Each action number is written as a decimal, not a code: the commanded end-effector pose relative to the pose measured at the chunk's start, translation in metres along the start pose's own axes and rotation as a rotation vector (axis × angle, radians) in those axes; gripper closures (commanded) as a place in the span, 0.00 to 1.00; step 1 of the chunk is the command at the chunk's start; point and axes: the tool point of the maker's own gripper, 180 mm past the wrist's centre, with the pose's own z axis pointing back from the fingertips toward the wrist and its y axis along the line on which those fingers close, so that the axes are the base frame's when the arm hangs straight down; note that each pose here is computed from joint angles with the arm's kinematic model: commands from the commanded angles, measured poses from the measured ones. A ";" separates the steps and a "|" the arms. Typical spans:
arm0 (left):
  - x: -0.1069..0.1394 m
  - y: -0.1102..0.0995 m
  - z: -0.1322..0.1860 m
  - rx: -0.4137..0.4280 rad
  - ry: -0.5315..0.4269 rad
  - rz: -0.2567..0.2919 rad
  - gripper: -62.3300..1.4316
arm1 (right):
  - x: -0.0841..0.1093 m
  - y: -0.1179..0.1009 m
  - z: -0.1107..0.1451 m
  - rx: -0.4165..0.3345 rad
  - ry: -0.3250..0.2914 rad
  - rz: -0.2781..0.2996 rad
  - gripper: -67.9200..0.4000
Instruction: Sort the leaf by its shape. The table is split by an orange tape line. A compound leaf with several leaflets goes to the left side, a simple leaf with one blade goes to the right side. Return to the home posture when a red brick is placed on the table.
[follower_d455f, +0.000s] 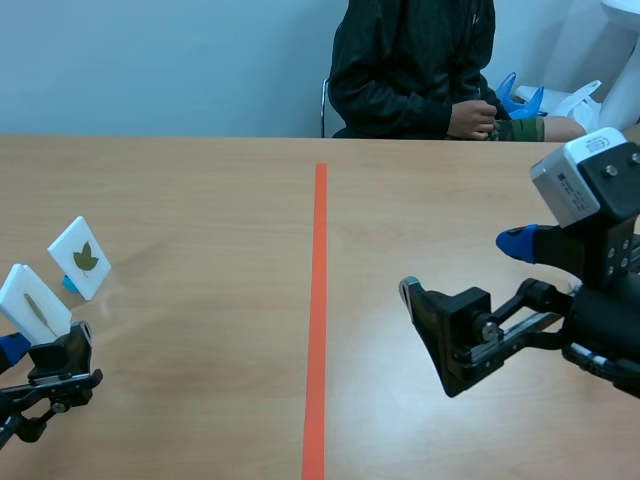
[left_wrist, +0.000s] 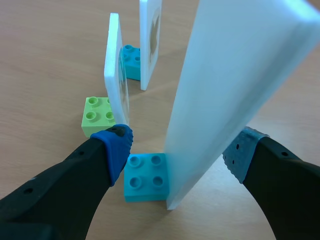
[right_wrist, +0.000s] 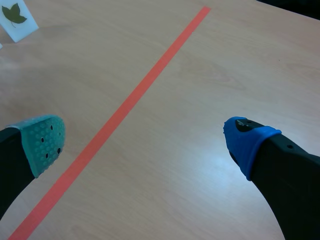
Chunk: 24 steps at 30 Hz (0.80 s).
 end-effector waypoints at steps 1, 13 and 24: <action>0.021 0.004 0.001 0.003 -0.060 -0.005 0.35 | 0.009 -0.003 0.000 -0.002 -0.035 0.011 0.02; 0.082 -0.001 0.020 -0.017 -0.200 -0.043 0.35 | 0.009 -0.003 0.000 -0.002 -0.035 0.011 0.02; 0.141 -0.068 0.044 -0.343 -0.272 -0.131 0.00 | 0.010 -0.003 0.000 -0.002 -0.036 0.011 0.02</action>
